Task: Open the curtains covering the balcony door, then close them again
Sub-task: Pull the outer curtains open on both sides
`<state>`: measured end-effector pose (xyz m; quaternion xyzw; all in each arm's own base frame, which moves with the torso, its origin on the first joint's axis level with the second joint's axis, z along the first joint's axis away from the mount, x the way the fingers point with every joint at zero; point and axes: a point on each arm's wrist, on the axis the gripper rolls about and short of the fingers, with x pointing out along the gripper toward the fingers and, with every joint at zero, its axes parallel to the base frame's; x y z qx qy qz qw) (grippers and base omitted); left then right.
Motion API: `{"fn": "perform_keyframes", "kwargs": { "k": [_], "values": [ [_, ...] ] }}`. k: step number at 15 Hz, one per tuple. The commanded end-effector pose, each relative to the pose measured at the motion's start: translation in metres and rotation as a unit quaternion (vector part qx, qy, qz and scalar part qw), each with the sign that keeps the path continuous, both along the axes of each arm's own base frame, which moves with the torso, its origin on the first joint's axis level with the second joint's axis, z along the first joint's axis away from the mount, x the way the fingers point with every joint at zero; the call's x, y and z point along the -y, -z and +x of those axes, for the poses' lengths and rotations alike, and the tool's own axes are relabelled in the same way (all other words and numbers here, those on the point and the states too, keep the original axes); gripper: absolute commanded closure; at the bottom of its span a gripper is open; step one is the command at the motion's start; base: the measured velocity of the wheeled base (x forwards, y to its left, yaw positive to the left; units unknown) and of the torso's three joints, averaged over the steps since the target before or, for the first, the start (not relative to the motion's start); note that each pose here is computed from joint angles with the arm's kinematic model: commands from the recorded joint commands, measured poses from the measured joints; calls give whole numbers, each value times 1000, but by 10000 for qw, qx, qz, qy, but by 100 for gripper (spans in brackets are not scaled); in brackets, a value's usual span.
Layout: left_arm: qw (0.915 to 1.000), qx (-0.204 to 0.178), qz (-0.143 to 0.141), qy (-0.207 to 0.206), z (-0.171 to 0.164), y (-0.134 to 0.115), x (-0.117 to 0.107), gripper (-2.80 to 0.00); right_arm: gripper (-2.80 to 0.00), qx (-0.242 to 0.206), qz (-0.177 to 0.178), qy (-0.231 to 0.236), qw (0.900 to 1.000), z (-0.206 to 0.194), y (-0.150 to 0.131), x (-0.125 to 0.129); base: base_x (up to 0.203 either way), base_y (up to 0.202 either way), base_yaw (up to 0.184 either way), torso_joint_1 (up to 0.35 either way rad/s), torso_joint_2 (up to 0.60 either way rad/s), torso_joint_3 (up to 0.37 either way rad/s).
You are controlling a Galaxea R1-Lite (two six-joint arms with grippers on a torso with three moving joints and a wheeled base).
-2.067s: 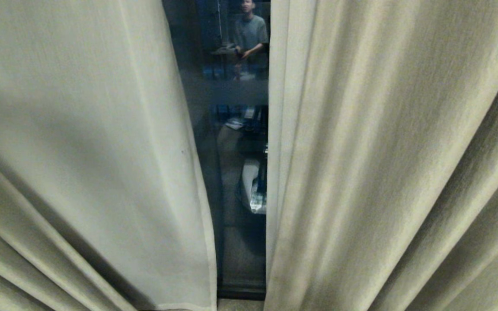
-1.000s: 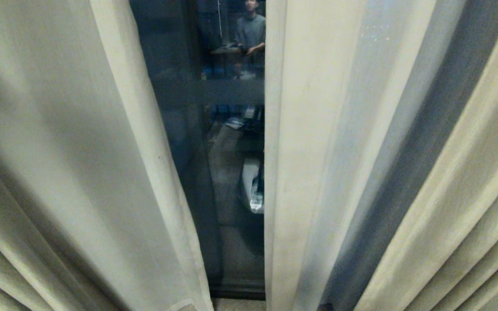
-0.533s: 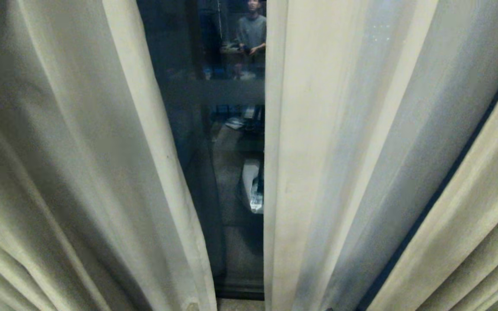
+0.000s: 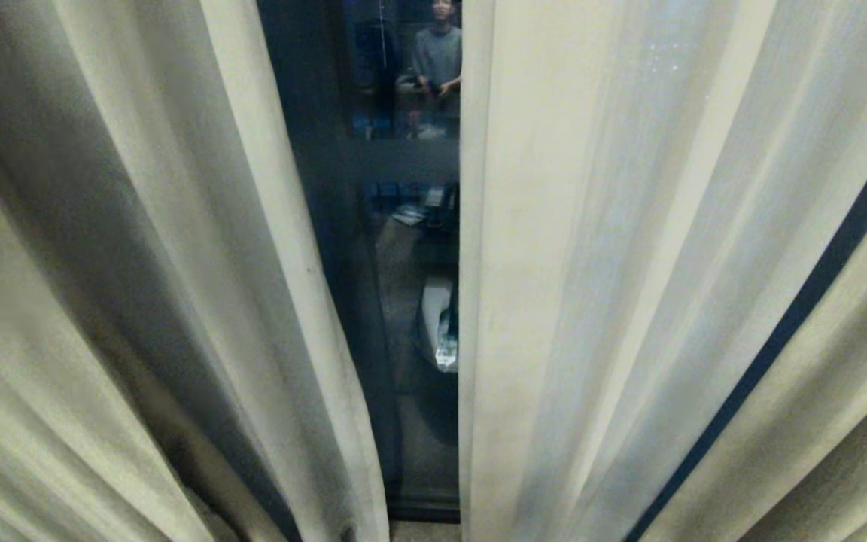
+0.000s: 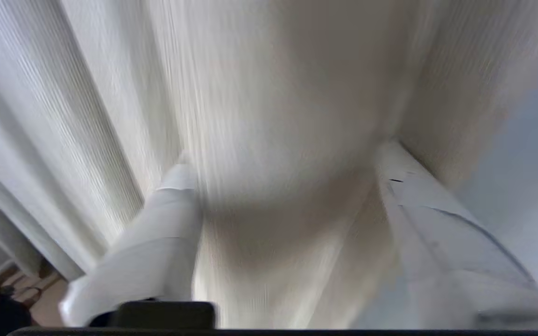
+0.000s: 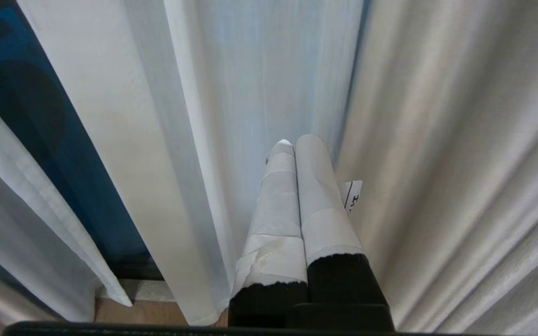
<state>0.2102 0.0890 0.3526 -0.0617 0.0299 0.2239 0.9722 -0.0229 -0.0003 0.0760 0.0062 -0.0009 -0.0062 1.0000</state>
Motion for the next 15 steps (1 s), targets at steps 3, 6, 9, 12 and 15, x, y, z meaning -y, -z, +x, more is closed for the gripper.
{"fn": "perform_keyframes", "kwargs": {
  "k": [3, 6, 9, 12, 15],
  "values": [
    [9989, 46, 15, 466, -37, 9, 34, -280, 0, -1, 0, 0, 10000, 0, 0, 0, 0, 0, 0, 0, 0, 0],
    [9959, -6, -12, 901, -54, 21, 53, -280, 0, -1, 0, 0, 10000, 0, 0, 0, 0, 0, 0, 0, 0, 0],
    [9933, -153, -48, 1142, -71, 34, 64, -280, 0, -1, 0, 0, 10000, 0, 0, 0, 0, 0, 0, 0, 0, 0],
    [9898, -282, -76, 1397, -85, 49, 73, 0, 0, 7, 0, 0, 10000, 0, 0, 0, 0, 0, 0, 0, 0, 0],
    [9872, -348, -88, 1556, -98, 61, 78, 0, 0, -1, 0, 0, 10000, 0, 0, 0, 0, 0, 0, 0, 0, 0]
  ]
}}
